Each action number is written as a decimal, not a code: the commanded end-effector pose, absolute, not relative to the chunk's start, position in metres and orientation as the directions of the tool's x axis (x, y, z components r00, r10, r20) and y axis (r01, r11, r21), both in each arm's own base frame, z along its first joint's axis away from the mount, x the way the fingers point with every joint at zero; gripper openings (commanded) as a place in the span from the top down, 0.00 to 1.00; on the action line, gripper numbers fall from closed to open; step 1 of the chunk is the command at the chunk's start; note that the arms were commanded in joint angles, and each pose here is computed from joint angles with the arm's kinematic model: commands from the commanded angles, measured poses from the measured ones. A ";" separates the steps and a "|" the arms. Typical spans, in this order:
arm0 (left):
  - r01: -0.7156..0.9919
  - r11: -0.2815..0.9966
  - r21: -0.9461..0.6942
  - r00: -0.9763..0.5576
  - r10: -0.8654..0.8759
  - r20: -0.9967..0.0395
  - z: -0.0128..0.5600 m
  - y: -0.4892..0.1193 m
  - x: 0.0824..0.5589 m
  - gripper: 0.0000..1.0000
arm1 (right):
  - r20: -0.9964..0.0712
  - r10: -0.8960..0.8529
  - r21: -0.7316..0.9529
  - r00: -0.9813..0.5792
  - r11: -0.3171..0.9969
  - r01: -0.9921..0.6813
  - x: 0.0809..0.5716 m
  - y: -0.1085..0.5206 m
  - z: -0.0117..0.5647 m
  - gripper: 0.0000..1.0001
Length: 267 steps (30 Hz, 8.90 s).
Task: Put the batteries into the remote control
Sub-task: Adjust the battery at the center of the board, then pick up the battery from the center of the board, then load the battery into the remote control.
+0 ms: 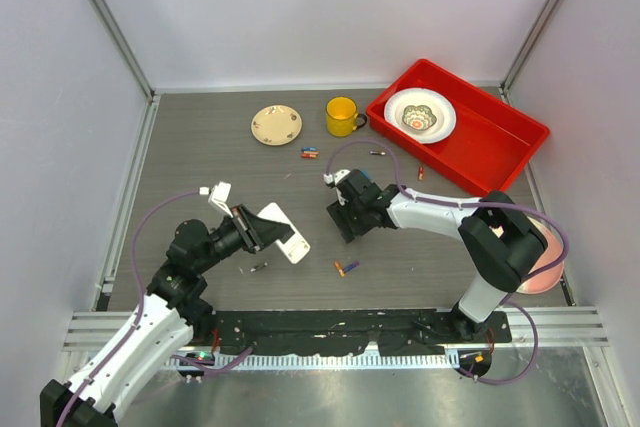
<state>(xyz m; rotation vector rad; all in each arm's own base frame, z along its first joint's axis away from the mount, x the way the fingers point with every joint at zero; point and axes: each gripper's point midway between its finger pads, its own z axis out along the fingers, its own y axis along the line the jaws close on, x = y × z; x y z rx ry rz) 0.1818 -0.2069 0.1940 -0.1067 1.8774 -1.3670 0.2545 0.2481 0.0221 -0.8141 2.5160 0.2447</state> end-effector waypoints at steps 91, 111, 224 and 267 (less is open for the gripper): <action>0.493 0.270 -0.827 -0.699 -0.442 -0.561 0.224 -0.221 0.162 1.00 | -0.530 -0.643 -0.107 -0.553 0.697 -0.709 0.272 0.278 0.056 0.66; 0.492 0.270 -0.828 -0.704 -0.436 -0.561 0.221 -0.222 0.161 1.00 | -0.480 -0.642 -0.089 -0.597 0.713 -0.695 0.272 0.270 0.031 0.70; 0.380 0.050 -0.923 -0.910 0.200 -0.364 0.246 -0.307 0.134 1.00 | -0.739 -0.642 -0.274 0.204 0.010 -0.962 0.067 0.331 0.218 0.99; 0.313 0.011 -0.950 -0.935 0.176 -0.306 0.239 -0.311 0.132 1.00 | -0.675 -0.717 -0.292 0.171 0.047 -0.955 0.074 0.317 0.208 0.69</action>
